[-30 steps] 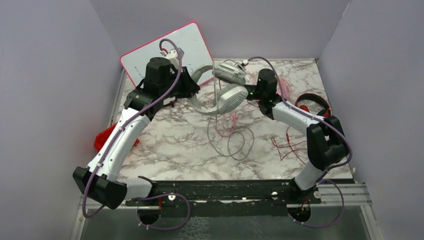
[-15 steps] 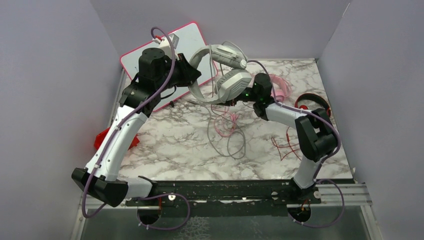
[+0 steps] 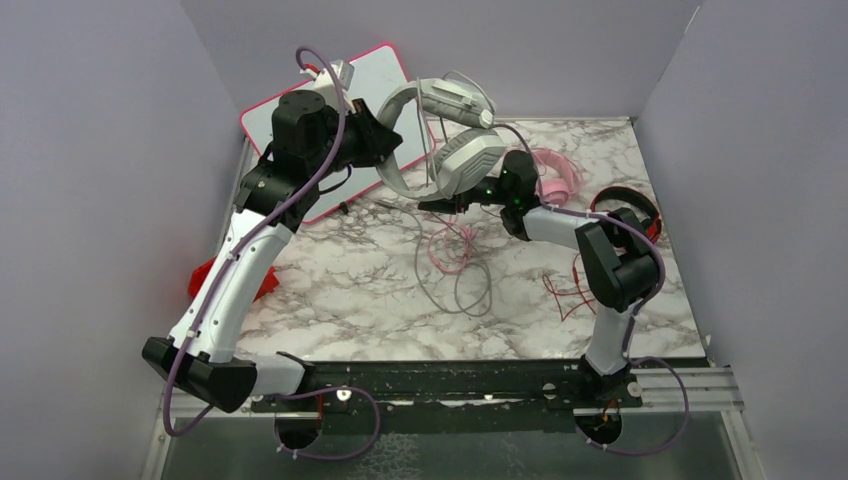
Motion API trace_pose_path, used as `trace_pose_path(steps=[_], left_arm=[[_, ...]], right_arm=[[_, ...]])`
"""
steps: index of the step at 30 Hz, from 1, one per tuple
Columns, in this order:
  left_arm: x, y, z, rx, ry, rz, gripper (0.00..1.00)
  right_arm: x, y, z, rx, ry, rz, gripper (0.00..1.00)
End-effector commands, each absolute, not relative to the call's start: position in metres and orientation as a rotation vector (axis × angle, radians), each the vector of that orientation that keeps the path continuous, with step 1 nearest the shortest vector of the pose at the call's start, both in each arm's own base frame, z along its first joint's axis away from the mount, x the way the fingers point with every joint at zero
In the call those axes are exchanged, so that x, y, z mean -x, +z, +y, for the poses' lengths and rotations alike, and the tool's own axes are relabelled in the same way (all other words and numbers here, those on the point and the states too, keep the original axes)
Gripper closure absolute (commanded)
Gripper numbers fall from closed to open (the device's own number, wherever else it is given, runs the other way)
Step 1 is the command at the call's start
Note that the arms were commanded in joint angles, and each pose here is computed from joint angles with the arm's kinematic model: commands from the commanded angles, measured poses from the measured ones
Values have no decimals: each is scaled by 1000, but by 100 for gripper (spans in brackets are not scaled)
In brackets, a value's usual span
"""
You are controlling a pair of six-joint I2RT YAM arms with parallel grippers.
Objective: Wrap the headphones
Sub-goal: Wrap the headphones cable around the headphones.
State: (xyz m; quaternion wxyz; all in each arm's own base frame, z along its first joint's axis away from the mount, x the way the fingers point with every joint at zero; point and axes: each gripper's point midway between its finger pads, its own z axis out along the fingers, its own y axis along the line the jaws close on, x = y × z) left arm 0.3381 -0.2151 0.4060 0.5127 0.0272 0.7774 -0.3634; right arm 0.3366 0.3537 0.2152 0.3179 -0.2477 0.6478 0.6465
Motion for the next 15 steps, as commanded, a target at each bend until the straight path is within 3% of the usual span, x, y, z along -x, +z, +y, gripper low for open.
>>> trace_pose_path(steps=[1,6,9,15], left_arm=[[-337,457,-212,-46,-911,1724,100],[-345,462,-210,-29,-882,1724,100],[-350,464,-208,-8,-864,1728,100],[-366,470,-187,33,-714,1738,100]], right_arm=[[-343,210,362,686,1701,1666,66],[-317,198,349,675,1720,1676,68],[-306,192,346,695,1742,1667,89],[-276,189,330,709,1727,1692,100]])
